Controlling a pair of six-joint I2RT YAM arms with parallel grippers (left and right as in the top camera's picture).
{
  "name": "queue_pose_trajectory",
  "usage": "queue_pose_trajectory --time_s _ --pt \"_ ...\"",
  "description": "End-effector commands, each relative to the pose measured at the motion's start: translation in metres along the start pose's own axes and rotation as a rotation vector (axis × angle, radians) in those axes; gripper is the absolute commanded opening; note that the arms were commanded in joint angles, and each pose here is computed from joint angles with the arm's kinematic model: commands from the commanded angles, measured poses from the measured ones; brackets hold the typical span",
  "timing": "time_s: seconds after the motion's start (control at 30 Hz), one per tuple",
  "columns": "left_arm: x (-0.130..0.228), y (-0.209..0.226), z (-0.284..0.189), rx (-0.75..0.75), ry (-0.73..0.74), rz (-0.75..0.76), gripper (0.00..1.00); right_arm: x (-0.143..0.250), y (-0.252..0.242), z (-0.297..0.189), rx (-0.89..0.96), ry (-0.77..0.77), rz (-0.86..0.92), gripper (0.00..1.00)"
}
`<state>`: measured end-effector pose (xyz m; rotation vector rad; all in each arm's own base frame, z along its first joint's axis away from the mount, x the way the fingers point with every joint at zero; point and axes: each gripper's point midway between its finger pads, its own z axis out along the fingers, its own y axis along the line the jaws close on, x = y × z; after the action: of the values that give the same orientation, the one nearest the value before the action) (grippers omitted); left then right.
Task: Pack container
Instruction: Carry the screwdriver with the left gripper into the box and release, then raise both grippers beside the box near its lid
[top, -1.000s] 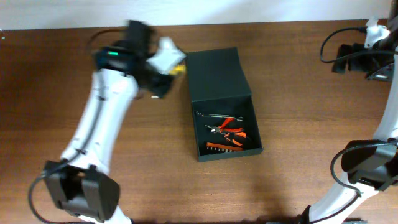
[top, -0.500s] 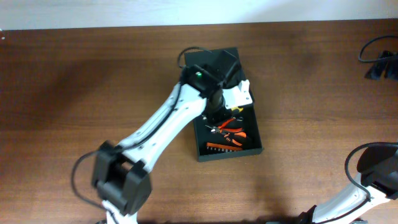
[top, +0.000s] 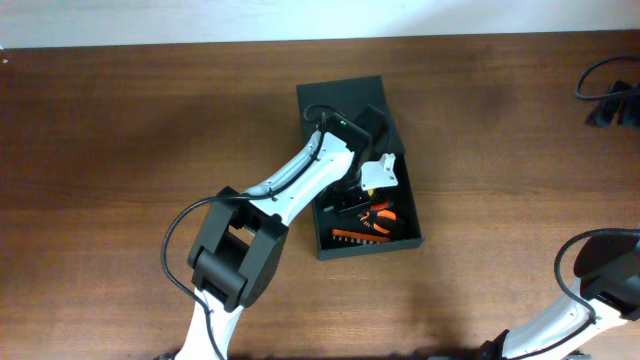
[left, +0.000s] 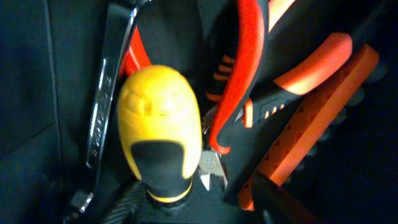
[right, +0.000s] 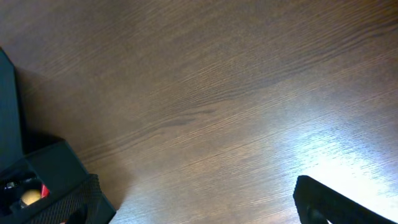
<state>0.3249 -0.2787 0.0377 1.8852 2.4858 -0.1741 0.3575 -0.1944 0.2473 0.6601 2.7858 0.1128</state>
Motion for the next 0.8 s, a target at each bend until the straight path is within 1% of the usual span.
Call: queue_pose_trajectory --time_s 0.0,0.13,0.17,0.23,0.27,0.33,0.43,0.5,0.53,0.6,0.63,0.67,0.73,0.77 --pt "-0.001 0.006 -0.015 -0.011 -0.008 -0.034 0.65 0.000 0.014 0.000 -0.072 -0.002 0.002 0.99" --pt "-0.001 0.014 -0.058 -0.027 -0.031 -0.114 0.66 -0.001 0.023 0.000 -0.127 -0.006 0.001 0.99" --pt "-0.003 0.021 -0.088 -0.055 -0.069 -0.145 0.66 -0.001 0.026 -0.001 -0.142 -0.007 -0.001 0.99" --pt "-0.004 0.030 -0.122 -0.096 -0.127 -0.173 0.64 -0.002 0.031 -0.001 -0.169 -0.009 -0.004 0.93" --pt "-0.004 0.036 -0.140 -0.121 -0.161 -0.188 0.63 -0.001 0.036 -0.002 -0.193 -0.010 -0.023 0.82" --pt "0.000 0.048 -0.172 -0.169 -0.224 -0.231 0.61 0.001 0.047 -0.003 -0.231 -0.003 -0.046 0.67" --pt "0.017 0.075 -0.208 -0.230 -0.310 -0.349 0.61 0.006 0.068 0.000 -0.252 0.022 -0.098 0.38" --pt "0.031 0.090 -0.219 -0.215 -0.363 -0.435 0.61 0.008 0.085 0.002 -0.263 0.033 -0.138 0.13" --pt "0.036 0.094 -0.221 -0.186 -0.390 -0.466 0.61 0.010 0.093 0.004 -0.268 0.037 -0.159 0.09" --pt "0.043 0.100 -0.223 -0.103 -0.453 -0.516 0.61 0.012 0.110 0.010 -0.274 0.054 -0.201 0.05" --pt "0.051 0.106 -0.225 -0.020 -0.516 -0.570 0.57 0.014 0.124 0.019 -0.282 0.076 -0.238 0.04" --pt "0.055 0.109 -0.226 0.002 -0.534 -0.588 0.50 0.016 0.133 0.026 -0.287 0.093 -0.256 0.04" --pt "0.068 0.118 -0.225 0.035 -0.564 -0.632 0.31 0.021 0.147 0.040 -0.295 0.135 -0.286 0.04" --pt "0.073 0.122 -0.225 0.046 -0.574 -0.649 0.29 0.023 0.153 0.049 -0.297 0.160 -0.298 0.04"
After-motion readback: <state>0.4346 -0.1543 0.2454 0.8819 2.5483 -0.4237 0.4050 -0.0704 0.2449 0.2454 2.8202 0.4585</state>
